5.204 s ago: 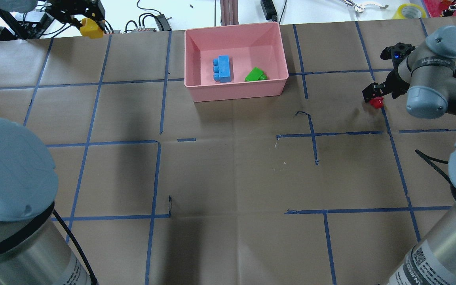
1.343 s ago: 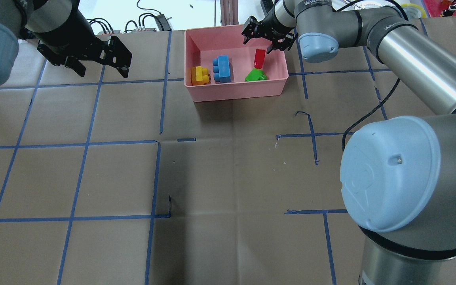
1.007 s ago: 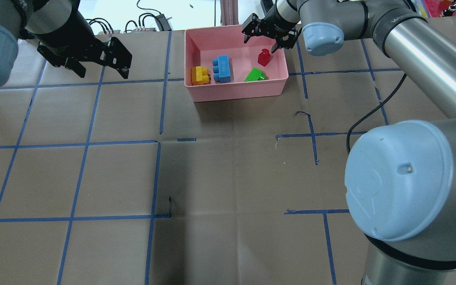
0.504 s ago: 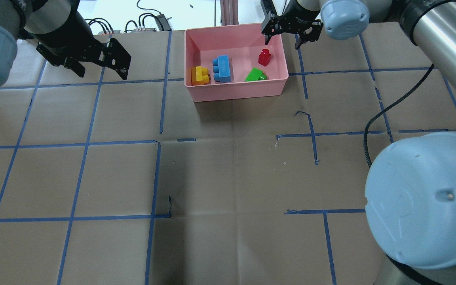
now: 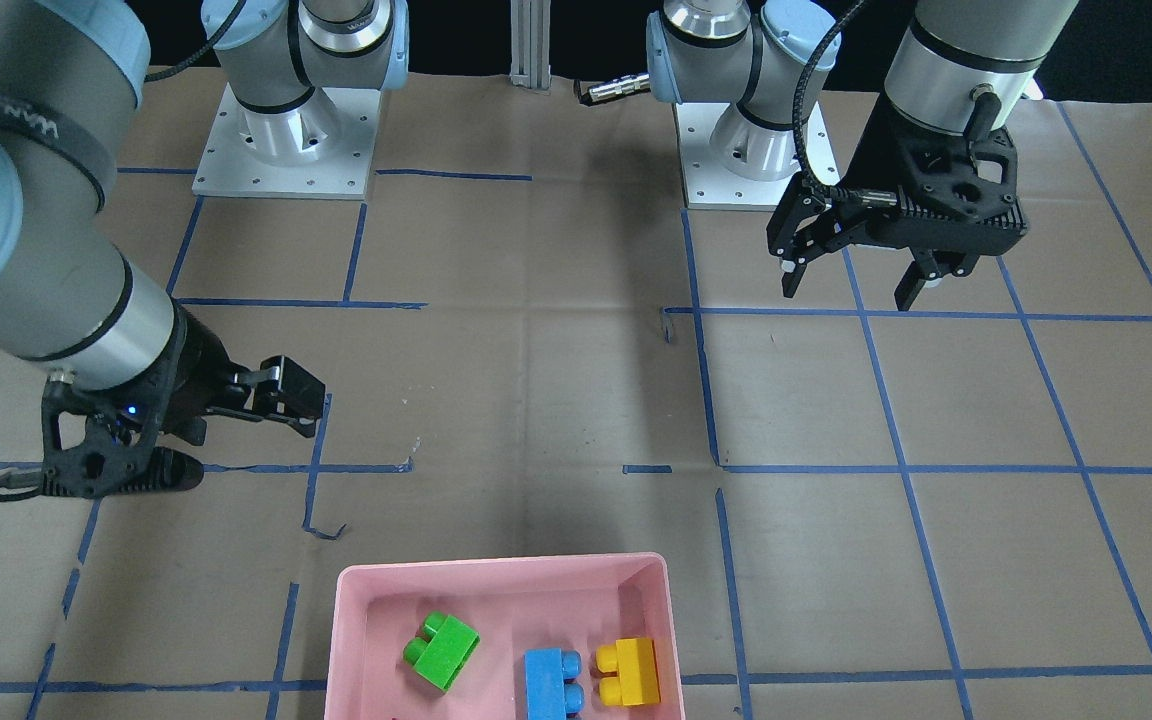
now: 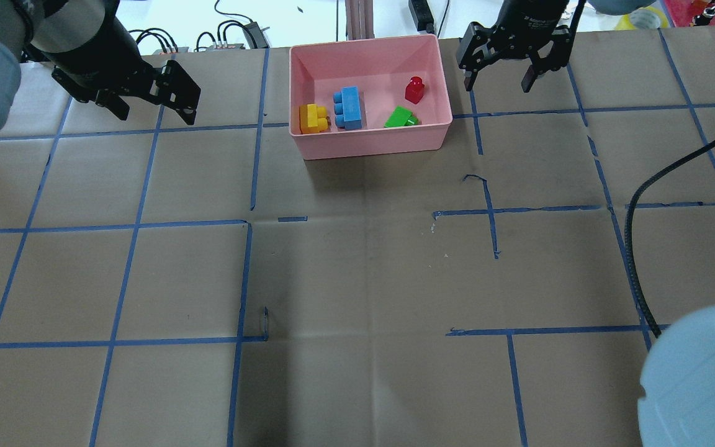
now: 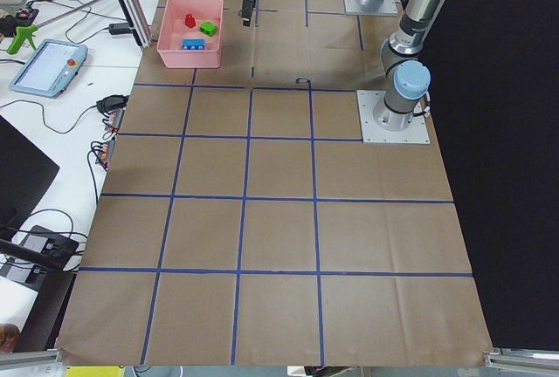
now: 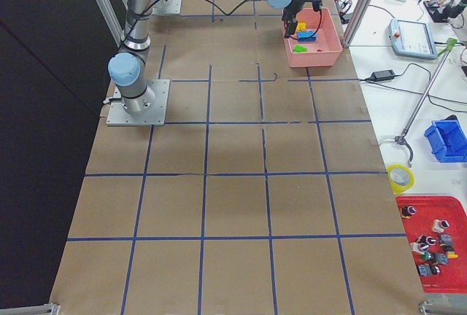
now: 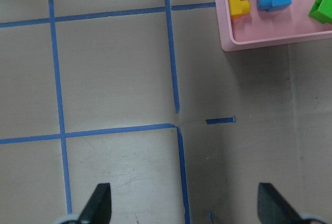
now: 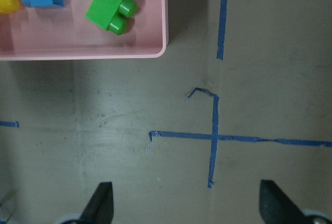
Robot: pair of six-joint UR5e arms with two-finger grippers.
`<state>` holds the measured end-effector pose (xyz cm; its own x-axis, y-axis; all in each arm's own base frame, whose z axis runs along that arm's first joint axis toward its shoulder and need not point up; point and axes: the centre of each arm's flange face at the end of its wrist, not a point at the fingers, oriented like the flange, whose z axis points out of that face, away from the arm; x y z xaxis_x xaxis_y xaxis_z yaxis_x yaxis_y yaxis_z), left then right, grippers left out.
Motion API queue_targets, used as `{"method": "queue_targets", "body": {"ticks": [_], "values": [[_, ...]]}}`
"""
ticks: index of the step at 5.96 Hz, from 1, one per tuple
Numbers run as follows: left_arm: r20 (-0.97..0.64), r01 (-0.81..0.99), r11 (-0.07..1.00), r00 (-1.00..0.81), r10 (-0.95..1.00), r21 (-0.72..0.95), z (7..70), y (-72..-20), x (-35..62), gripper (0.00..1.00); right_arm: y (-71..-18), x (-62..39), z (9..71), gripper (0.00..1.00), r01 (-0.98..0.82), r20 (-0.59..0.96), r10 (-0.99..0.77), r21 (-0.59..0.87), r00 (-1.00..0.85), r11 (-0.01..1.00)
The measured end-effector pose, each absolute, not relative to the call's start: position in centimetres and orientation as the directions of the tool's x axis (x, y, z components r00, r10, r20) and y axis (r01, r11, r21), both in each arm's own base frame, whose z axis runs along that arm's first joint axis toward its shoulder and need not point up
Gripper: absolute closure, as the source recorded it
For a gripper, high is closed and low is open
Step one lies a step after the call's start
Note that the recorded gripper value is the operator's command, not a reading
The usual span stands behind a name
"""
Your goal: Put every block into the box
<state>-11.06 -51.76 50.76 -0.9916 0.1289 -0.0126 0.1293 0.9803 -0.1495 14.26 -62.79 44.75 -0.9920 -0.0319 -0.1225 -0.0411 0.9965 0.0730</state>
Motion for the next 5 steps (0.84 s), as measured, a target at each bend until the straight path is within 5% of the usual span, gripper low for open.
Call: {"method": "queue_targets", "body": {"ticks": [2, 5], "values": [[-0.012, 0.124, 0.981, -0.992, 0.124, -0.149, 50.8, -51.8, -10.9, 0.01, -56.6, 13.9, 48.7, 0.0, -0.039, -0.082, -0.037, 0.034, -0.996, 0.999], [-0.012, 0.114, 0.982, -0.993, 0.114, -0.151, 50.9, -51.9, -11.2, 0.01, -49.9, 13.2, 44.2, 0.0, -0.008, 0.013, -0.008, -0.036, -1.0, 0.999]]}}
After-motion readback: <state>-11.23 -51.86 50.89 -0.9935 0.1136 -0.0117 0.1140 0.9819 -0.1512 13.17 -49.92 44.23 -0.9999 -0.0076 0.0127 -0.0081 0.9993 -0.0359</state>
